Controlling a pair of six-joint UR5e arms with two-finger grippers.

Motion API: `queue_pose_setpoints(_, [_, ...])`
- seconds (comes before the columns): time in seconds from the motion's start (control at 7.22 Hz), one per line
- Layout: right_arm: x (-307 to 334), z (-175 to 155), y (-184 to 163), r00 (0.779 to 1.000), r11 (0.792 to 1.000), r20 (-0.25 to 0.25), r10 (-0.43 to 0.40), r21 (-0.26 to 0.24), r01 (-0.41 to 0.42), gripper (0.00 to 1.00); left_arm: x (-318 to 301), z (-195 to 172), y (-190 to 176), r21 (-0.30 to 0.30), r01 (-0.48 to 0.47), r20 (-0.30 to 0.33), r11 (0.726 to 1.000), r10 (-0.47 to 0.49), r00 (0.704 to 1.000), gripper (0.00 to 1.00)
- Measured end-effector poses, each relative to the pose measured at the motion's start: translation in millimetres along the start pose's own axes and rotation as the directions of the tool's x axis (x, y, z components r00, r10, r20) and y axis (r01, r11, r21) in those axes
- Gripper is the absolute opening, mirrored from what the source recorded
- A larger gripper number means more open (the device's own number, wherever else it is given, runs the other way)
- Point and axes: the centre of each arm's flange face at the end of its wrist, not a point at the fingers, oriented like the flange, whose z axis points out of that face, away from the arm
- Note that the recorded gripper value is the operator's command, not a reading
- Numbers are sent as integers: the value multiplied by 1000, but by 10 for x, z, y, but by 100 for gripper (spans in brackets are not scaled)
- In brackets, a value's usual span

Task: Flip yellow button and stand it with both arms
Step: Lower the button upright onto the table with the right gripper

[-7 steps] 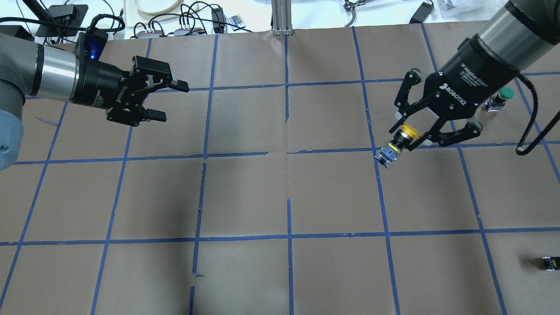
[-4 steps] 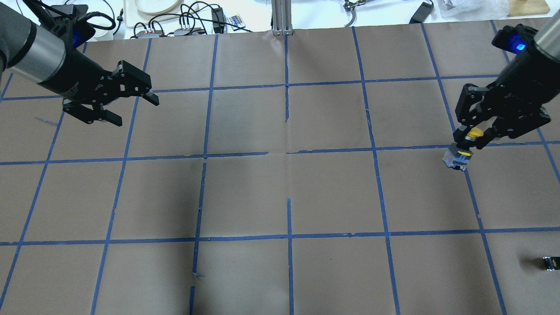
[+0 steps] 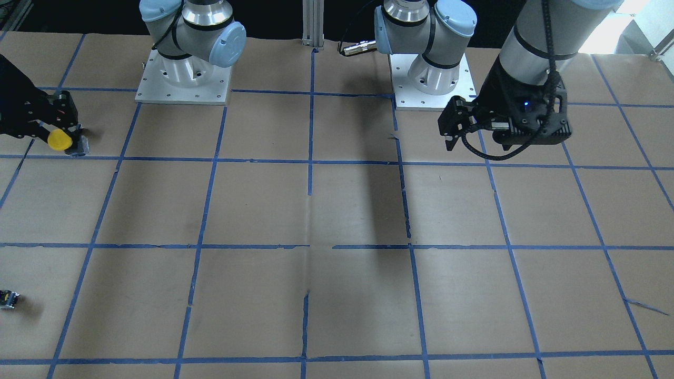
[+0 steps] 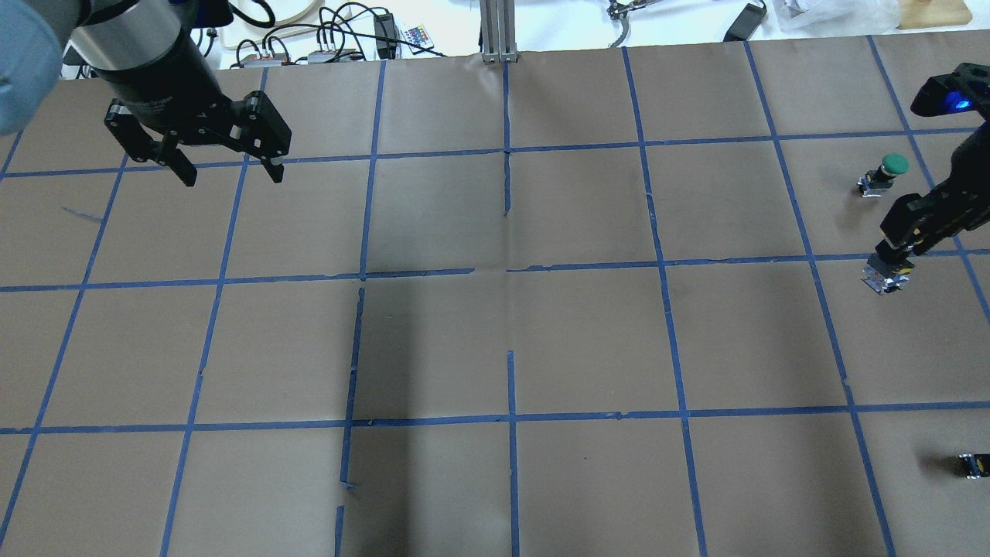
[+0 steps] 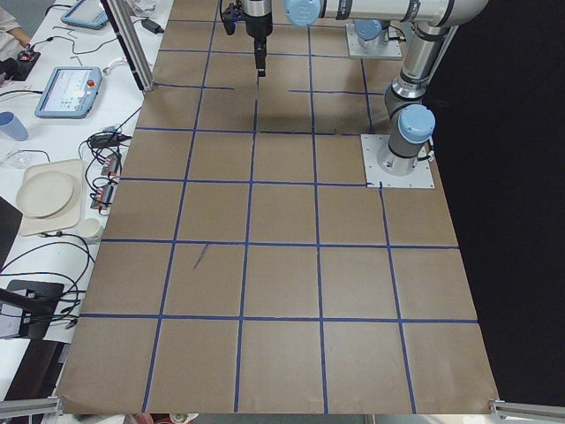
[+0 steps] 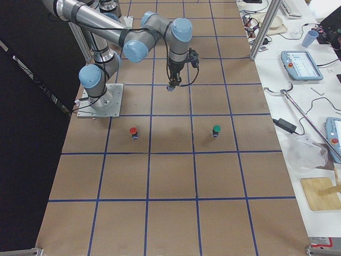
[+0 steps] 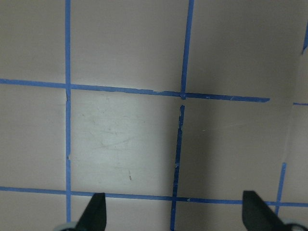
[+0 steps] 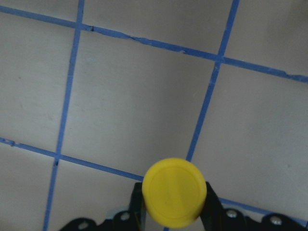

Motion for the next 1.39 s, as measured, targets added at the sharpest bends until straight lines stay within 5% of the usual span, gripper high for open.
queue_pose_setpoints(0.42, [526,214,77,966,962,-79,-248,99,255,4,-121,-23,-77,12,26,-77,1000,-25,997,100])
queue_pose_setpoints(0.69, [984,499,159,928,915,-42,-370,158,372,4,-174,-57,-91,23,35,-77,999,-33,996,100])
queue_pose_setpoints(1.39, [1768,1076,469,724,699,-65,-687,216,682,5,-166,-85,-161,51,47,-79,998,-43,996,100])
